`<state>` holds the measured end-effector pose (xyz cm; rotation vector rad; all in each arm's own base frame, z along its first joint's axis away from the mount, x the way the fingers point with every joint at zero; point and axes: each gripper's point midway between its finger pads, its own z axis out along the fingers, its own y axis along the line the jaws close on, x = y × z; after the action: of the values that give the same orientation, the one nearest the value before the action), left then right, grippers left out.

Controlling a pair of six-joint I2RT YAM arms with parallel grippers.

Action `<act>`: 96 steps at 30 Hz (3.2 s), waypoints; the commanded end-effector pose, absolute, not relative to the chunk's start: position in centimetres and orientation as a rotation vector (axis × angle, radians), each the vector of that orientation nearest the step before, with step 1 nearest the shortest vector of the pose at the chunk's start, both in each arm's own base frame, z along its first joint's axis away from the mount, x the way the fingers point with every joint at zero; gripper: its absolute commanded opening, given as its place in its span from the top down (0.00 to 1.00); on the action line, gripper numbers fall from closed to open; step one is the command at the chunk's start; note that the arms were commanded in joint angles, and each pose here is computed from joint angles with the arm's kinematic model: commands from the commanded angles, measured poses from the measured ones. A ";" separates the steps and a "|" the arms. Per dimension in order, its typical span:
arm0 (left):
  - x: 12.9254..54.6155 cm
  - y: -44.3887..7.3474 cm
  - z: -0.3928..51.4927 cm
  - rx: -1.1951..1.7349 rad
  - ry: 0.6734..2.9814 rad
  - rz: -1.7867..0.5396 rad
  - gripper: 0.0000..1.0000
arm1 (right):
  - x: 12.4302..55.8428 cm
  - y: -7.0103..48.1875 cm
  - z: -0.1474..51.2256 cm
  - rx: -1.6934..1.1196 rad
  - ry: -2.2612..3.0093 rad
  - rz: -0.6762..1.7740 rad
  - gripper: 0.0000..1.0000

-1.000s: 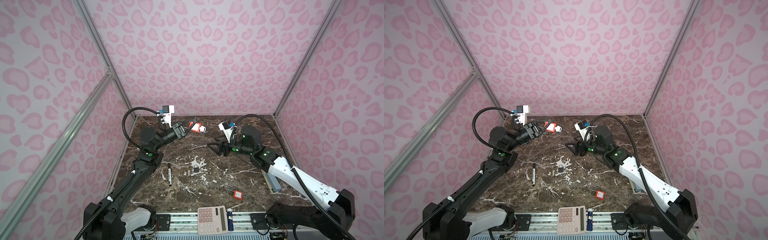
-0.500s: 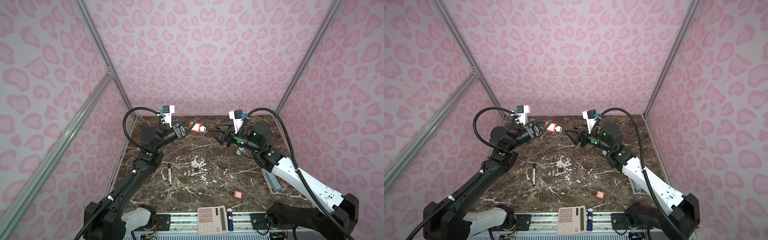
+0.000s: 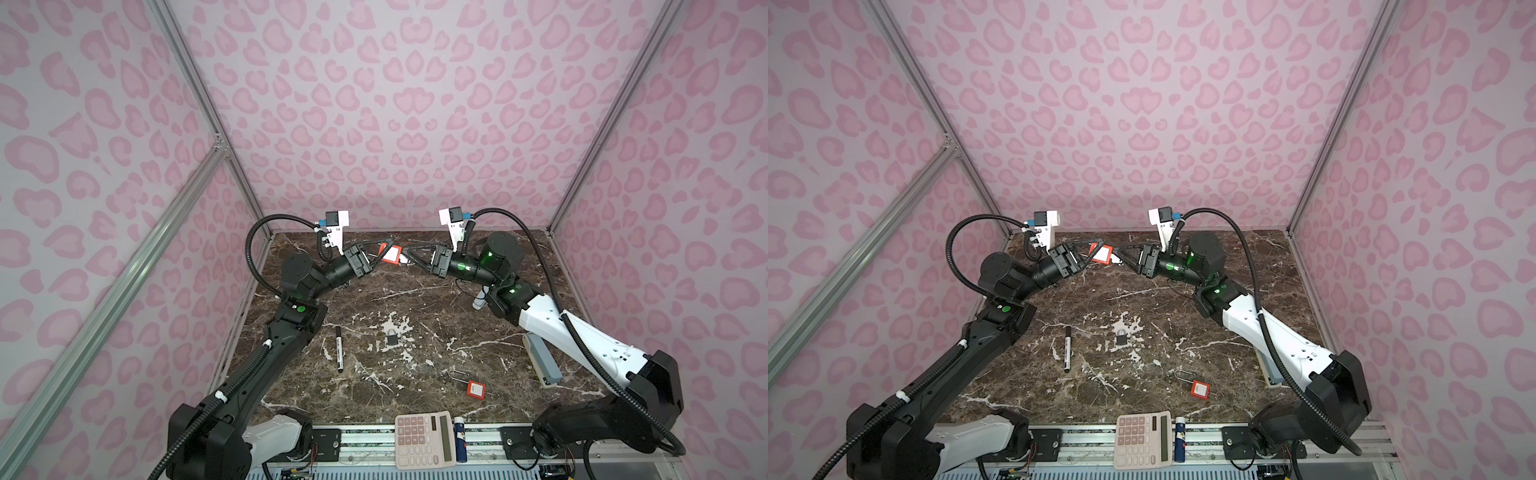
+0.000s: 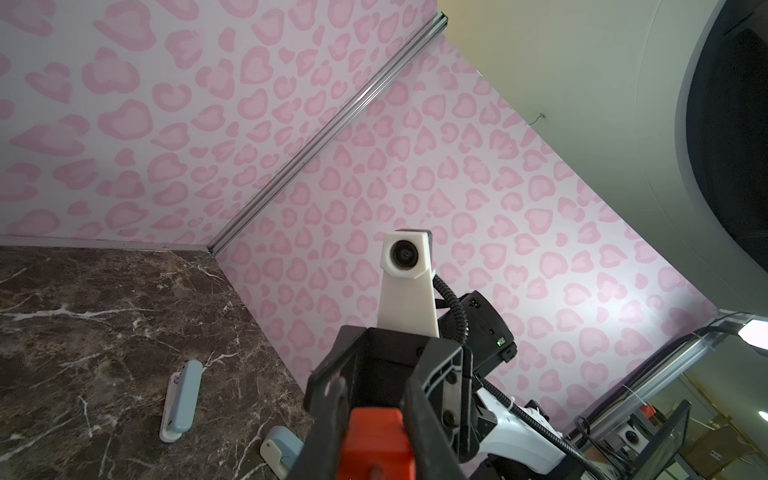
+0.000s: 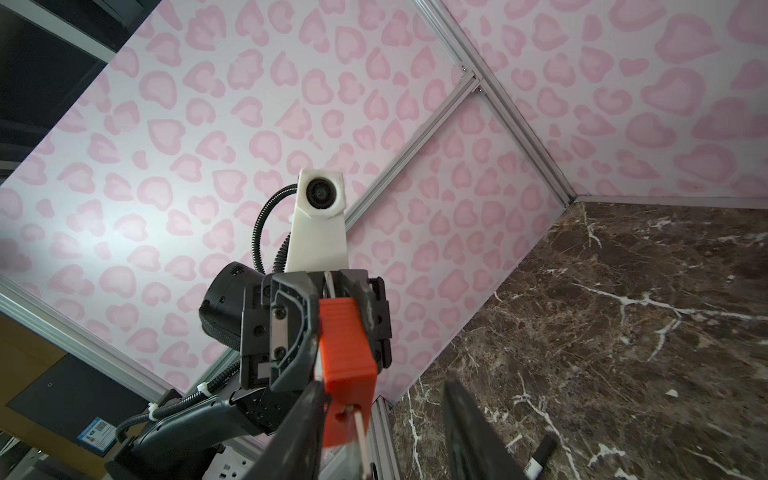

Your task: Lock with the key

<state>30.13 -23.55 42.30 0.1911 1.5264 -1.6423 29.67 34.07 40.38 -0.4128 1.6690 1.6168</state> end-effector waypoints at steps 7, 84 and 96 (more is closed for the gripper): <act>29.6 -23.4 43.7 0.232 1.463 -1.641 0.96 | 28.2 34.0 41.2 -0.464 1.619 1.665 0.62; 30.5 -24.9 13.2 0.428 2.469 -1.085 0.97 | 29.2 22.8 20.4 0.064 2.140 1.179 1.00; 28.7 -31.9 7.0 0.649 2.657 -1.190 0.97 | 27.2 18.6 19.0 0.227 2.084 1.066 1.00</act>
<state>29.17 -30.88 7.16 0.5924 2.6641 -1.1427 26.95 19.86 19.33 0.1582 2.1058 1.1183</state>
